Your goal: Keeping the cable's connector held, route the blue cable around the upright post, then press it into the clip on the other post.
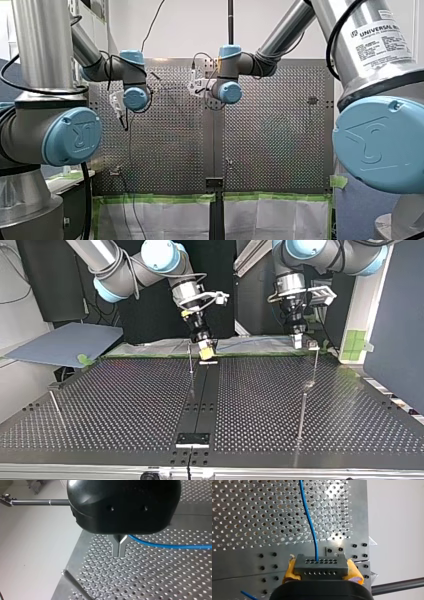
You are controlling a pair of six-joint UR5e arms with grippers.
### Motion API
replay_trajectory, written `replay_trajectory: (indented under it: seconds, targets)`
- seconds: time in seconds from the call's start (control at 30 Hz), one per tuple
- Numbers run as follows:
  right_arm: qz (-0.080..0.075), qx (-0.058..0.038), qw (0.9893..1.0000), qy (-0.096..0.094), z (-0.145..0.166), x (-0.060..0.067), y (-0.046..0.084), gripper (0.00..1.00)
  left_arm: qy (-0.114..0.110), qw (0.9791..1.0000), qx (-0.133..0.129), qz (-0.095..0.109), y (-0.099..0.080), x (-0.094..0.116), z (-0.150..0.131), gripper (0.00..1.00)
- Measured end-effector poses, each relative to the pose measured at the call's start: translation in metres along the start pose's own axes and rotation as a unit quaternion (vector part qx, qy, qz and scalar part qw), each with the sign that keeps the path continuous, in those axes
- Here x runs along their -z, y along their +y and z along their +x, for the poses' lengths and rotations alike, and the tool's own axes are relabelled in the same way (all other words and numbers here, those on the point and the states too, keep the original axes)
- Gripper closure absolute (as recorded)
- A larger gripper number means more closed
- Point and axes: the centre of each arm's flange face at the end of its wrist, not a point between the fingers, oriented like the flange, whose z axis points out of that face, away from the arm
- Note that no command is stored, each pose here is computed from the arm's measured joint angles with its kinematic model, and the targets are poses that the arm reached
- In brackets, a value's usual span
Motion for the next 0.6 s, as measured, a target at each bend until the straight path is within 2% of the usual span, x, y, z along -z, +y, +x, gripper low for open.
replay_trajectory:
  seconds: [0.33, 0.6]
  targets:
    - [0.001, 0.0004, 1.0, 0.003, 0.03, -0.024, 0.004, 1.0, -0.001, 0.9996, 0.026, 0.013, -0.009, -0.031, -0.027, 1.0]
    - [0.008, -0.0082, 0.9994, 0.033, 0.057, -0.046, 0.01, 1.0, -0.023, 0.9983, 0.052, 0.016, -0.013, -0.051, -0.064, 1.0]
